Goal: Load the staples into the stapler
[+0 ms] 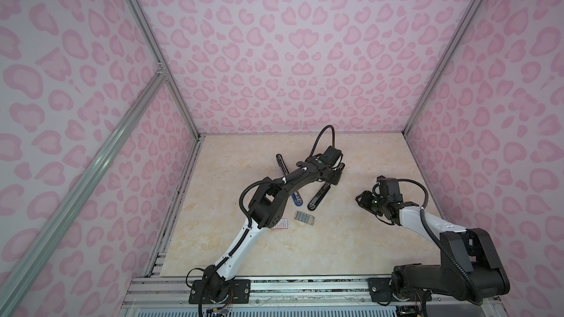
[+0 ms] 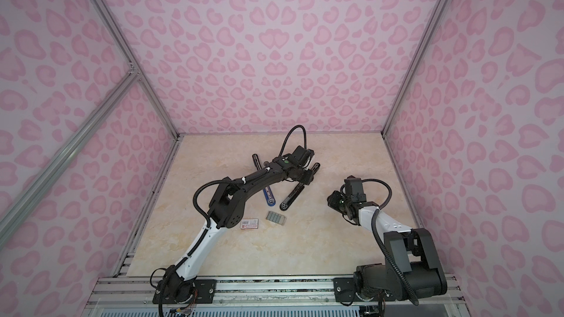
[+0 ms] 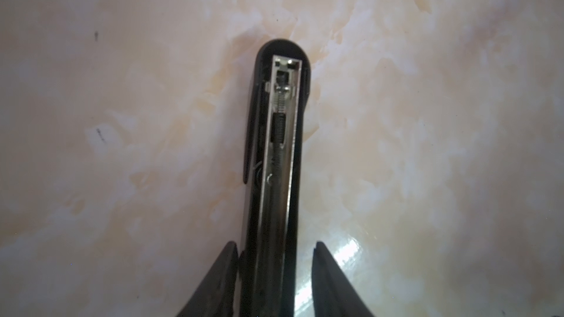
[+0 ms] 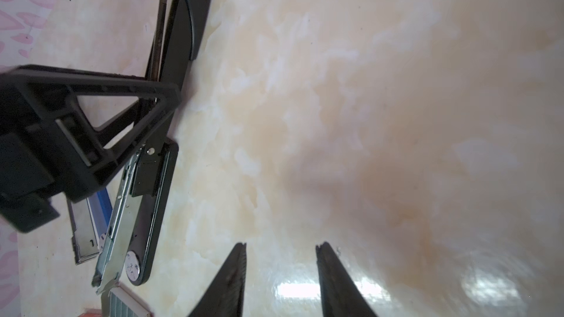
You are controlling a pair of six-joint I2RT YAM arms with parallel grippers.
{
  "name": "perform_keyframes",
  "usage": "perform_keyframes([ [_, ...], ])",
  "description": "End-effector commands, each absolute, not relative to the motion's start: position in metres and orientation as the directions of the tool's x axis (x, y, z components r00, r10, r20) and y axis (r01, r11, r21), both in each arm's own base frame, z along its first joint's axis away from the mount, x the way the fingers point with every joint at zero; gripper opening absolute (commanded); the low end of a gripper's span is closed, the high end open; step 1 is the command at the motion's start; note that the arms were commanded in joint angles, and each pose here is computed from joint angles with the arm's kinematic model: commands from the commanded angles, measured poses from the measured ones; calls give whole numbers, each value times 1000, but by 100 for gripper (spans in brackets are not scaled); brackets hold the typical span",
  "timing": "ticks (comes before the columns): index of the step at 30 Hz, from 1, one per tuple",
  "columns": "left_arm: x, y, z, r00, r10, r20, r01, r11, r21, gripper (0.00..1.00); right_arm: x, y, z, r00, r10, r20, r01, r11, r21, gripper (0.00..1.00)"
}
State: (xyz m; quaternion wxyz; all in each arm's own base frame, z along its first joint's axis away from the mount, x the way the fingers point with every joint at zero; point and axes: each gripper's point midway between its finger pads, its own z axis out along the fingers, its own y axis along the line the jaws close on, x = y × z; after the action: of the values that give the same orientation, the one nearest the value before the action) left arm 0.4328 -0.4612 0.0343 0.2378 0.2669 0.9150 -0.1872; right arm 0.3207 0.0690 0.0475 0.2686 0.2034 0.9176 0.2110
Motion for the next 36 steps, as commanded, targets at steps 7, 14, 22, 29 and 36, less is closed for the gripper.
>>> perform_keyframes([
  [7,414,-480,33,-703,464,-540,645,735,-208,24,340,56,57,-715,548,-435,261,786,560,47],
  [14,401,-497,37,-674,481,-560,676,707,-207,17,359,47,65,-666,591,-456,247,751,613,49],
  [22,391,-506,46,-632,491,-600,695,702,-158,8,379,46,73,-619,661,-425,184,648,739,56],
  [29,383,-509,63,-600,447,-663,695,702,-156,3,394,49,70,-599,711,-368,142,547,825,58],
  [36,374,-509,72,-585,417,-696,701,692,-174,4,404,53,68,-590,742,-318,100,459,883,58],
])
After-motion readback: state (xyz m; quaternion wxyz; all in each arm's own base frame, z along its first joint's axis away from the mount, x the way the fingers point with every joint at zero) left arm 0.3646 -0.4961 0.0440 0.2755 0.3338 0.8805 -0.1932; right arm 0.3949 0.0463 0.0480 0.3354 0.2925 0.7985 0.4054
